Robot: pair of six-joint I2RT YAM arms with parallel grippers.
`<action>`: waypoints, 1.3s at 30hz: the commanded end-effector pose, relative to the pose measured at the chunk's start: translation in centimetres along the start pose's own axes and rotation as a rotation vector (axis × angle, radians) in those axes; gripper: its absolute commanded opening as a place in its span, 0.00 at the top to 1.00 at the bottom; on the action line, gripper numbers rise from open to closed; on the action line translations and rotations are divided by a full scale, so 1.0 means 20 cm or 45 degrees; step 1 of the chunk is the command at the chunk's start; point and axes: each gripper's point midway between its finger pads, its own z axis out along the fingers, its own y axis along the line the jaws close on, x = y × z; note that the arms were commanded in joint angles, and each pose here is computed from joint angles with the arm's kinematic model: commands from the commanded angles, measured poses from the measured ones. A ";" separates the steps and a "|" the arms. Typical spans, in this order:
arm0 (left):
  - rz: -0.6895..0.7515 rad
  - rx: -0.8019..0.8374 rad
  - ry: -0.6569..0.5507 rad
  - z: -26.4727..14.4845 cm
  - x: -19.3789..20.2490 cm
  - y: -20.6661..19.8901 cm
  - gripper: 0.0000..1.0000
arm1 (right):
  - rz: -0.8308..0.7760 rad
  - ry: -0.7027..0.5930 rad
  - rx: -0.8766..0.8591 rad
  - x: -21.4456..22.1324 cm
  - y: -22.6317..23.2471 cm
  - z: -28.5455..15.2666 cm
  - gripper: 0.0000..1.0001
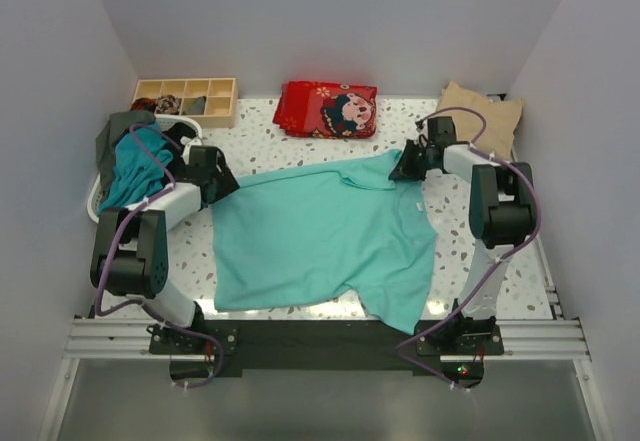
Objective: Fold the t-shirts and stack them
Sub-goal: Grap the side of the flattened tshirt furthest away from the robot with both arms
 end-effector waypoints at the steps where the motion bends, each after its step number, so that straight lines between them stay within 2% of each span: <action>1: -0.004 0.008 -0.052 0.02 -0.07 -0.01 0.31 | -0.081 -0.109 -0.084 -0.12 0.13 -0.10 0.94; 6: -0.005 -0.002 -0.074 0.01 -0.08 -0.01 0.24 | -0.102 -0.151 -0.109 -0.18 0.20 -0.18 0.94; 9: -0.009 -0.017 -0.072 0.03 -0.08 0.00 0.24 | -0.113 -0.168 -0.135 -0.19 0.24 -0.22 0.93; 17: -0.047 -0.038 -0.140 0.07 -0.15 -0.02 0.46 | -0.127 -0.180 -0.161 -0.19 0.28 -0.27 0.93; 24: -0.063 -0.066 -0.156 0.10 -0.17 -0.01 0.48 | -0.140 -0.183 -0.173 -0.18 0.30 -0.29 0.93; 28: -0.080 -0.060 -0.189 0.12 -0.21 -0.03 0.43 | -0.146 -0.183 -0.174 -0.18 0.30 -0.30 0.92; 31: -0.075 -0.074 -0.175 0.15 -0.19 -0.02 0.48 | -0.145 -0.176 -0.171 -0.18 0.30 -0.29 0.92; 37: -0.078 -0.088 -0.185 0.18 -0.18 -0.01 0.70 | -0.152 -0.179 -0.173 -0.18 0.30 -0.30 0.93; 39: -0.078 -0.095 -0.189 0.18 -0.19 0.00 0.73 | -0.155 -0.183 -0.167 -0.18 0.30 -0.31 0.95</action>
